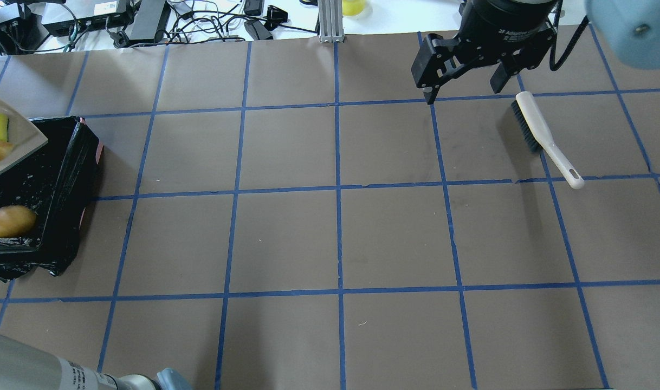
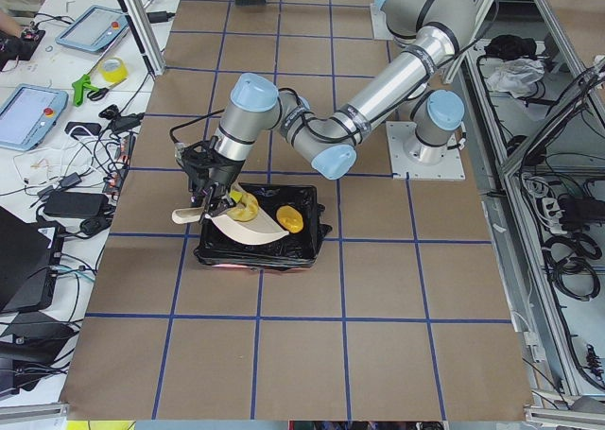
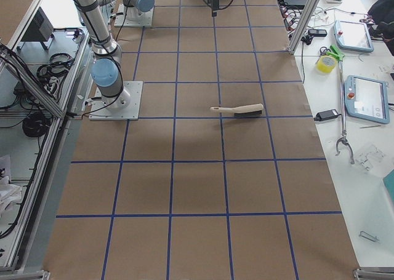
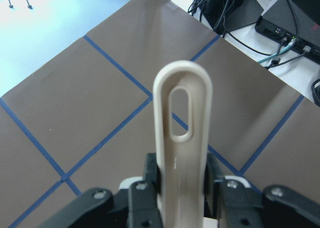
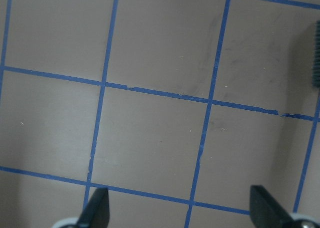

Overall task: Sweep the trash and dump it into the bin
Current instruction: 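Hold the dustpan tipped over the bin with the left gripper to empty it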

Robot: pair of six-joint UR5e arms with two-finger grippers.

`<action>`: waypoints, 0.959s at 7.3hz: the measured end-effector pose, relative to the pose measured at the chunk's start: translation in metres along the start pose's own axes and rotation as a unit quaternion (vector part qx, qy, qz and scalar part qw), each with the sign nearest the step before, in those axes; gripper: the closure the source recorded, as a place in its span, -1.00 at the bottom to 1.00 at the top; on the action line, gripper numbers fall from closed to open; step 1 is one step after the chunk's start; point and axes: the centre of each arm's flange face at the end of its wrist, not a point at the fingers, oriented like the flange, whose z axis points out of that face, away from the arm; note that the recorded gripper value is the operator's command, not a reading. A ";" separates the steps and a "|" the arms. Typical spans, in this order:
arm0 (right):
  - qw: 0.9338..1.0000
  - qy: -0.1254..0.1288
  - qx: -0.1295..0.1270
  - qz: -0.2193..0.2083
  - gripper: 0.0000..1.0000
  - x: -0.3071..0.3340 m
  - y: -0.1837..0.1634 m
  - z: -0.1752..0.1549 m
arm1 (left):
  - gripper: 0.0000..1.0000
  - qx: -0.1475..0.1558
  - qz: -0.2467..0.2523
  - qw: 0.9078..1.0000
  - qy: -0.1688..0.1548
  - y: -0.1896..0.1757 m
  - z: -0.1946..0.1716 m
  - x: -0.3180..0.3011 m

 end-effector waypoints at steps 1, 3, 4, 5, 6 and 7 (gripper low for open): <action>1.000 -0.008 0.001 -0.001 -1.00 -0.003 0.000 0.001 | 1.00 0.005 0.010 1.000 -0.001 0.000 -0.002 -0.001; 1.000 -0.025 0.001 -0.001 -1.00 -0.007 0.000 0.002 | 1.00 0.021 0.031 0.999 -0.002 -0.003 -0.008 -0.002; 1.000 -0.031 0.001 -0.001 -1.00 -0.008 0.000 0.003 | 1.00 0.038 0.043 0.998 -0.003 -0.006 -0.011 -0.002; 1.000 -0.031 0.001 -0.001 -1.00 -0.008 0.001 0.002 | 1.00 0.052 0.051 0.997 -0.004 -0.007 -0.014 -0.002; 1.000 -0.030 0.002 -0.002 -1.00 -0.008 0.002 0.001 | 1.00 0.065 0.062 0.996 -0.005 -0.008 -0.019 0.000; 0.999 -0.032 0.003 -0.001 -1.00 -0.009 0.003 0.001 | 1.00 0.085 0.077 0.993 -0.006 -0.010 -0.023 0.002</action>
